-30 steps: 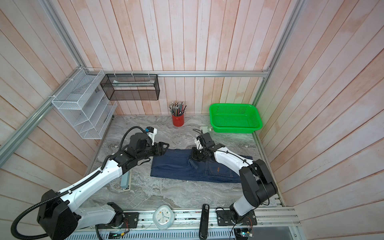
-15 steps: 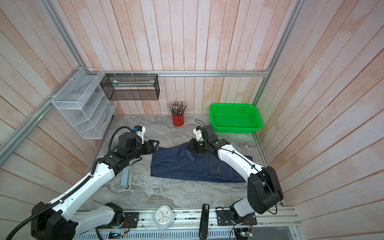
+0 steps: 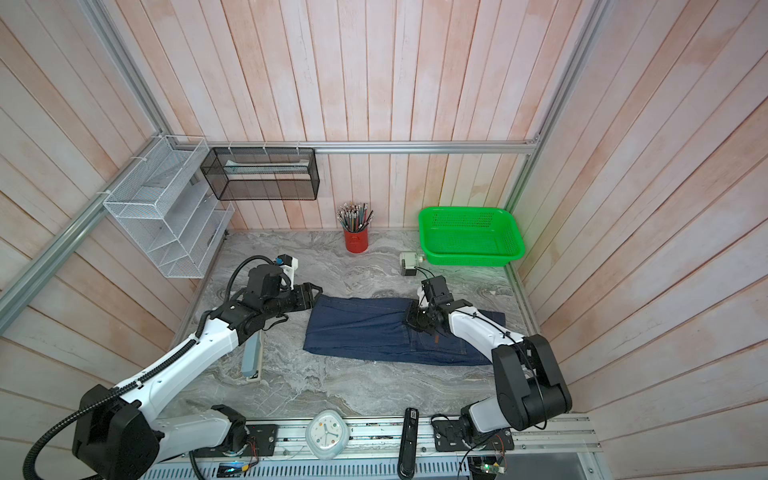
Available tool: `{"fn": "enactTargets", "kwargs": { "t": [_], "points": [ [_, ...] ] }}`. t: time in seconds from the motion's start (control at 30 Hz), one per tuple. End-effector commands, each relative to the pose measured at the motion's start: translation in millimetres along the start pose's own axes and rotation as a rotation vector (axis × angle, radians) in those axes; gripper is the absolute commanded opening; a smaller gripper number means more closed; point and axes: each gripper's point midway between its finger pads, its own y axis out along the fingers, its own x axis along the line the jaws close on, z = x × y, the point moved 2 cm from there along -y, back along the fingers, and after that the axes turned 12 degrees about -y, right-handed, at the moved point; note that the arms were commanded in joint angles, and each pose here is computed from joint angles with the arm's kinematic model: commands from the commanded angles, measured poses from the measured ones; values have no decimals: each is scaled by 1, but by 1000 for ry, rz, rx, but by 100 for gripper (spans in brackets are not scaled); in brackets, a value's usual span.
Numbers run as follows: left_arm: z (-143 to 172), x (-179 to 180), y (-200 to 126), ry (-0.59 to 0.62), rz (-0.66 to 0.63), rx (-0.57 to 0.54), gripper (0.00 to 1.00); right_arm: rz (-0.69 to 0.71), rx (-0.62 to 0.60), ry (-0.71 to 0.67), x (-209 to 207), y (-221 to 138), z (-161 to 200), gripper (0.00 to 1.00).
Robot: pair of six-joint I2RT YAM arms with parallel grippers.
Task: Fold and stack the trousers
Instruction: Fold the trousers at the center of the table.
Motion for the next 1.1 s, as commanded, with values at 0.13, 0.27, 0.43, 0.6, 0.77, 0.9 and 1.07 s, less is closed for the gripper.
{"fn": "enactTargets", "kwargs": {
  "t": [0.13,0.27,0.43,0.6,0.77,0.9,1.07],
  "points": [
    [6,8,8,-3,-37,49,66,134,-29,13,-22,-3,-4,9],
    [10,13,12,-10,-62,71,66,147,-26,7,-20,-8,-5,38],
    [15,18,17,-31,-81,96,66,143,-11,-6,-16,-17,-2,45],
    [29,30,27,-58,-118,153,66,101,61,-37,-4,-16,18,43],
    [36,35,31,-78,-127,182,66,119,134,-70,-2,-4,41,42],
    [33,33,28,-80,-120,174,66,157,143,-53,-10,1,44,41],
    [31,33,26,-74,-124,169,67,185,163,-42,-15,-2,49,42]
  ]
}}
